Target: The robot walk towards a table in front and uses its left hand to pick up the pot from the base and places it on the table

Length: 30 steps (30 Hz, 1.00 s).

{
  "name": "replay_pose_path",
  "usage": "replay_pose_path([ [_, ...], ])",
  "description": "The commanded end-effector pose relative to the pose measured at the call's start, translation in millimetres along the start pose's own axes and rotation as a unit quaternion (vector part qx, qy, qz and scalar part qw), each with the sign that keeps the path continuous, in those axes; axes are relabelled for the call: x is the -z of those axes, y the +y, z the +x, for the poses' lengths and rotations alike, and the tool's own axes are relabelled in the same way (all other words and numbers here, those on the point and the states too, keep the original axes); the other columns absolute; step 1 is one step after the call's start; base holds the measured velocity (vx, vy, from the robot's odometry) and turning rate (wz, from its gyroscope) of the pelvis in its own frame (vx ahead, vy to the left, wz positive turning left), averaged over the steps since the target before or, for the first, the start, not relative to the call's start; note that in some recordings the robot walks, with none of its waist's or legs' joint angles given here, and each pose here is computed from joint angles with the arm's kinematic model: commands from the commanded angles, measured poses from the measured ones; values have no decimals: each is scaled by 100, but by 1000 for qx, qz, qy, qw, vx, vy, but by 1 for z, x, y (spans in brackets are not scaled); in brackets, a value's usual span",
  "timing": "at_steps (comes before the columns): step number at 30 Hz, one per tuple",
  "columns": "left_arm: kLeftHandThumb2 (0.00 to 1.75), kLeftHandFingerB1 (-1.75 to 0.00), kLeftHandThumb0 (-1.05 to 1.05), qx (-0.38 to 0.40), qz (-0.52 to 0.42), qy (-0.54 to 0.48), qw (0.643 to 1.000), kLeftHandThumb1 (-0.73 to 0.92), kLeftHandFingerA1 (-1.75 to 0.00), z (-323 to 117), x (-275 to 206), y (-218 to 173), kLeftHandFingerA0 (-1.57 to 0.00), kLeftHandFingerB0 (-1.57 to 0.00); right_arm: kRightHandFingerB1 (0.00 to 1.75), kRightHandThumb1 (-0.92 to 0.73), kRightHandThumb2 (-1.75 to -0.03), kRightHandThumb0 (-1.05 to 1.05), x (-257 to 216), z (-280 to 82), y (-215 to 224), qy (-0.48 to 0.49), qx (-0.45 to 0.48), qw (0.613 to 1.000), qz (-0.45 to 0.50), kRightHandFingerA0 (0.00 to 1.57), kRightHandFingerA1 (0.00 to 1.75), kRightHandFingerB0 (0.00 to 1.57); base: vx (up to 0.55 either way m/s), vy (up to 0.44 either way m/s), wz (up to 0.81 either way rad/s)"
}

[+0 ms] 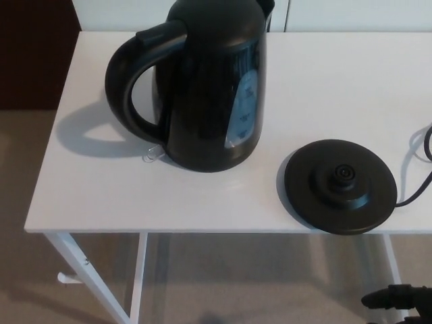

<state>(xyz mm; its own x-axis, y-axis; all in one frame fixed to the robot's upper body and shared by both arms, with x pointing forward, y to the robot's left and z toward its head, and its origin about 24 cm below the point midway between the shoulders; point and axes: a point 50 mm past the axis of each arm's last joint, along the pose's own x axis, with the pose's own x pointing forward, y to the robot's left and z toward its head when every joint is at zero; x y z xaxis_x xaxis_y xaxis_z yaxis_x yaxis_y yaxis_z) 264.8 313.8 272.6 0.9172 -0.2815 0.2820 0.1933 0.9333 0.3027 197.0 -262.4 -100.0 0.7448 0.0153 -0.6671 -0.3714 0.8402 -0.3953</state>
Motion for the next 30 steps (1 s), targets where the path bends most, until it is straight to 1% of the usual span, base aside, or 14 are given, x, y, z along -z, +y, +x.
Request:
replay_pose_path([
  [1,58,0,-84,-93,-95,51,990,58,0,-81,67,10,0,0,41,-53,-57,-57,26,-12,10,34,-6,999,9,82,45,68,0,0,0],
  [2,76,0,-78,-117,-136,101,979,44,0,-110,109,-3,0,0,42,-48,-60,-59,27,-13,10,38,0,999,9,81,46,65,0,0,0],
  [4,90,0,-89,-144,-145,149,967,57,-6,-138,142,-19,0,0,41,-48,-59,-58,28,-13,13,36,8,999,17,80,46,65,0,0,0],
  [7,94,0,-90,-204,-174,248,931,65,-5,-188,192,-46,0,0,41,-50,-60,-60,32,-16,14,36,19,999,24,77,45,63,0,0,0],
  [10,96,0,-90,-214,-169,327,905,67,-3,-215,218,-59,0,0,42,-49,-60,-59,35,-18,13,38,27,998,35,77,46,64,0,0,0],
  [11,94,-4,-85,-219,-155,357,895,65,-8,-222,225,-61,0,0,40,-54,-57,-56,36,-19,13,37,28,998,35,79,44,67,0,0,0],
  [14,84,-4,-78,-227,-131,438,860,59,-6,-243,244,-68,0,0,40,-54,-58,-57,38,-21,10,37,34,998,37,81,44,67,0,0,0],
  [15,96,-4,-86,-226,-142,453,851,64,-7,-249,249,-71,0,0,40,-54,-58,-58,38,-21,9,38,36,998,35,81,44,67,0,0,0],
  [17,97,0,-92,-207,-142,472,845,66,-3,-251,256,-77,0,0,40,-55,-58,-59,35,-19,5,35,44,998,31,81,44,66,0,0,0],
  [20,99,-8,-87,-166,-109,503,841,63,-10,-253,262,-83,0,0,40,-55,-58,-58,31,-17,2,32,48,998,35,80,44,67,0,0,0],
  [21,88,-9,-83,-132,-84,515,843,61,-12,-252,264,-88,0,0,40,-55,-58,-59,28,-15,2,26,48,998,40,80,44,67,0,0,0],
  [22,100,-9,-86,-118,-74,520,843,65,-14,-251,264,-90,0,0,40,-54,-57,-59,26,-15,2,23,48,998,42,78,43,66,0,0,0],
  [26,99,-9,-84,-35,-41,536,842,66,-15,-252,266,-106,0,0,41,-54,-57,-59,23,-13,1,21,49,998,37,78,43,67,0,0,0],
  [30,100,-9,-87,-9,-19,545,838,64,-13,-253,268,-115,0,0,42,-48,-60,-61,24,-13,-1,19,47,998,38,79,46,65,0,0,0],
])
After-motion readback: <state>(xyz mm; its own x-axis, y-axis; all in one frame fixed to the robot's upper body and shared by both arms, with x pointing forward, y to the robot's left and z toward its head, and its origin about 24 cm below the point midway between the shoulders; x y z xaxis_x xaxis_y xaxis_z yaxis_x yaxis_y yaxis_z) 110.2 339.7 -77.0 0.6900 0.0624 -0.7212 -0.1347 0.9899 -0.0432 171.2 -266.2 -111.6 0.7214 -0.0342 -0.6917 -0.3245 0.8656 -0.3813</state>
